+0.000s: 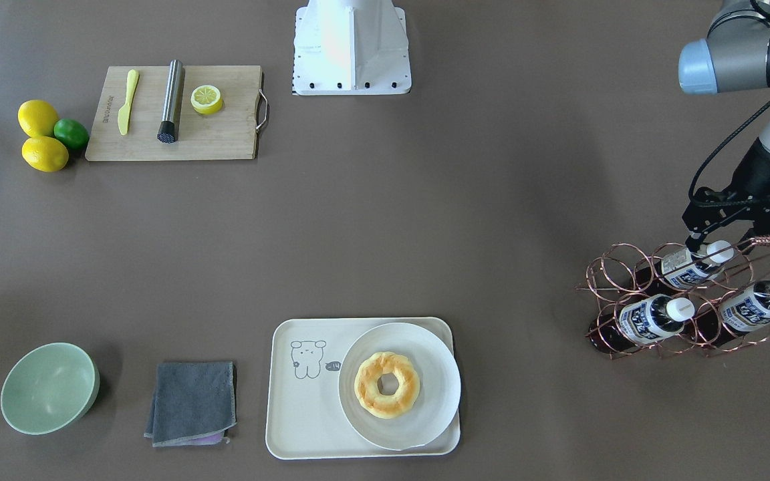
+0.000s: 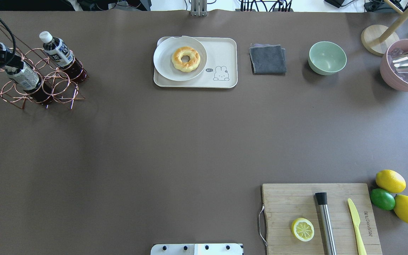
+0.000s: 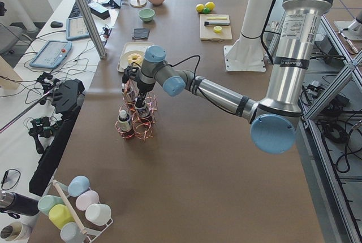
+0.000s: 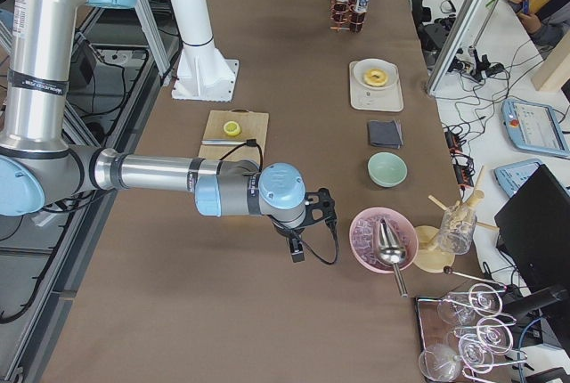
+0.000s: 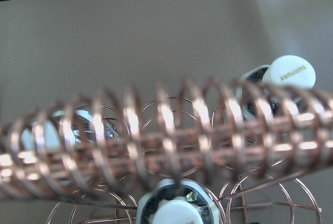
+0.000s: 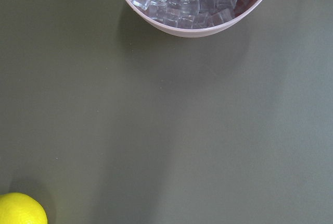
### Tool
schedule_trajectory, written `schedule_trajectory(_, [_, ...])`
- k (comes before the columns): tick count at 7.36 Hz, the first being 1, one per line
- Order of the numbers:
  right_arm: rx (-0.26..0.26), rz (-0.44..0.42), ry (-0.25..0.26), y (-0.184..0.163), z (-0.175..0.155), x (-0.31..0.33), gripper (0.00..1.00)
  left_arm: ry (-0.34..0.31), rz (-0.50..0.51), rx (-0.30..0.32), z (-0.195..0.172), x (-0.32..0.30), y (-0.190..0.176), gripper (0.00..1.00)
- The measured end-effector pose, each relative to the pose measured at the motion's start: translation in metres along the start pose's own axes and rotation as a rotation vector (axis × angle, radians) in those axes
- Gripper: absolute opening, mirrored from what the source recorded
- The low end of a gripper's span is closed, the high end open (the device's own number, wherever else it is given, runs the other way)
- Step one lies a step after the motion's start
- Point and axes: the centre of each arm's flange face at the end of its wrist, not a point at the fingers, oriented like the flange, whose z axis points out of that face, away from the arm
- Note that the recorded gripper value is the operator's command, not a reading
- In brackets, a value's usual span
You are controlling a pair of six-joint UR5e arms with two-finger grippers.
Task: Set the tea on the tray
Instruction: 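Reach the left gripper down to a tea bottle in the copper rack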
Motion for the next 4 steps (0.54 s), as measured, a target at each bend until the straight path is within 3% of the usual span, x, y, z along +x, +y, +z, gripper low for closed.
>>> schedule_trajectory(2, [0.001,-0.001,-0.001,-0.0001,-0.0002,-0.0005,1.0,0.001,-0.001,0.001,0.0004,-0.0006,0.001,0.0])
schedule_trajectory(4, [0.002,-0.001,-0.002,-0.0006,-0.0008,-0.0011,1.0,0.004,-0.002,0.004,-0.001,0.0009,-0.0003,0.0])
